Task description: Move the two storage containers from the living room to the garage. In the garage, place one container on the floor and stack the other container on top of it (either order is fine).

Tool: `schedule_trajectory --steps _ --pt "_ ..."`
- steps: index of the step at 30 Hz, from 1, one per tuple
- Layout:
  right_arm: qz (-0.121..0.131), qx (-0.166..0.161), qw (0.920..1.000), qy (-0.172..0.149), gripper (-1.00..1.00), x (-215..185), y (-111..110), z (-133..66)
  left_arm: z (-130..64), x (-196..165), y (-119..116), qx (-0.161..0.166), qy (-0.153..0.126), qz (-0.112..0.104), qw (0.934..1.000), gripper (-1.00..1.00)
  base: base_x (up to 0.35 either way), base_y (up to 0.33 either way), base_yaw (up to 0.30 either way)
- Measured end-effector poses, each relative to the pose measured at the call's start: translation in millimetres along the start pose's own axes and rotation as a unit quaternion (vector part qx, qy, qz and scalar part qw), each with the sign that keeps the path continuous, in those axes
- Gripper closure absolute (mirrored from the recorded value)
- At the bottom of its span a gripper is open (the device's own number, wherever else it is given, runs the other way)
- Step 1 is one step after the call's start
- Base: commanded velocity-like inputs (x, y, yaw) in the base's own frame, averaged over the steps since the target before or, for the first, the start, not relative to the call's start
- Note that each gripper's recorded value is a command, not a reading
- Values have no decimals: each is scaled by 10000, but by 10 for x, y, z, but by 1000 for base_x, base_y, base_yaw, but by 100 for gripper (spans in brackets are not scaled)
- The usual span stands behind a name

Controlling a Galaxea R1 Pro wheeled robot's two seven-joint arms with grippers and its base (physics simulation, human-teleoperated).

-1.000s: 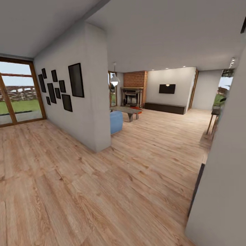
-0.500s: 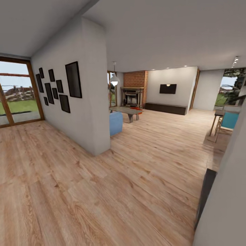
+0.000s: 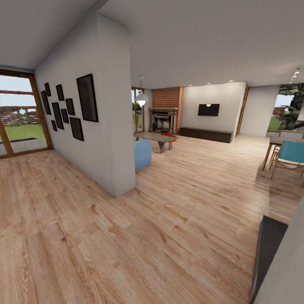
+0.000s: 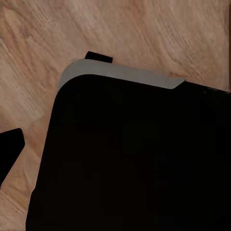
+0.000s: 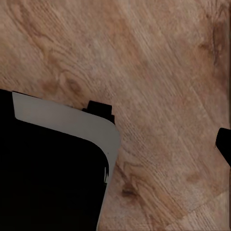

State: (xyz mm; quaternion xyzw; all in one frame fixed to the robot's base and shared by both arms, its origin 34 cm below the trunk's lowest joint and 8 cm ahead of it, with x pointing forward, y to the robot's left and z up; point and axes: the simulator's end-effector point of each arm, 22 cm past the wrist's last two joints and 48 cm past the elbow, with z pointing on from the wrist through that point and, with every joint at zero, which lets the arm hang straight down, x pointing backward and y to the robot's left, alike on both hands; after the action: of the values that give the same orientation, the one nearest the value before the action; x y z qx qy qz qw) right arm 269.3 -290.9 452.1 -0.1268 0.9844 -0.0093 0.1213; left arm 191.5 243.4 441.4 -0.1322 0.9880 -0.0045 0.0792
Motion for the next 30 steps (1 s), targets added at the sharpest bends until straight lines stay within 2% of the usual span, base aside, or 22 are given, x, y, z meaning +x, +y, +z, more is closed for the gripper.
schedule_trajectory --steps 22,30 --pt "5 28 10000 -3 -100 -1 -12 0 0 0 -1 1 0 0 10000 -100 325 0 -1" --pt "11 29 10000 -1 -100 0 -13 0 0 0 -1 1 0 -2 10000 -100 325 0 -184"
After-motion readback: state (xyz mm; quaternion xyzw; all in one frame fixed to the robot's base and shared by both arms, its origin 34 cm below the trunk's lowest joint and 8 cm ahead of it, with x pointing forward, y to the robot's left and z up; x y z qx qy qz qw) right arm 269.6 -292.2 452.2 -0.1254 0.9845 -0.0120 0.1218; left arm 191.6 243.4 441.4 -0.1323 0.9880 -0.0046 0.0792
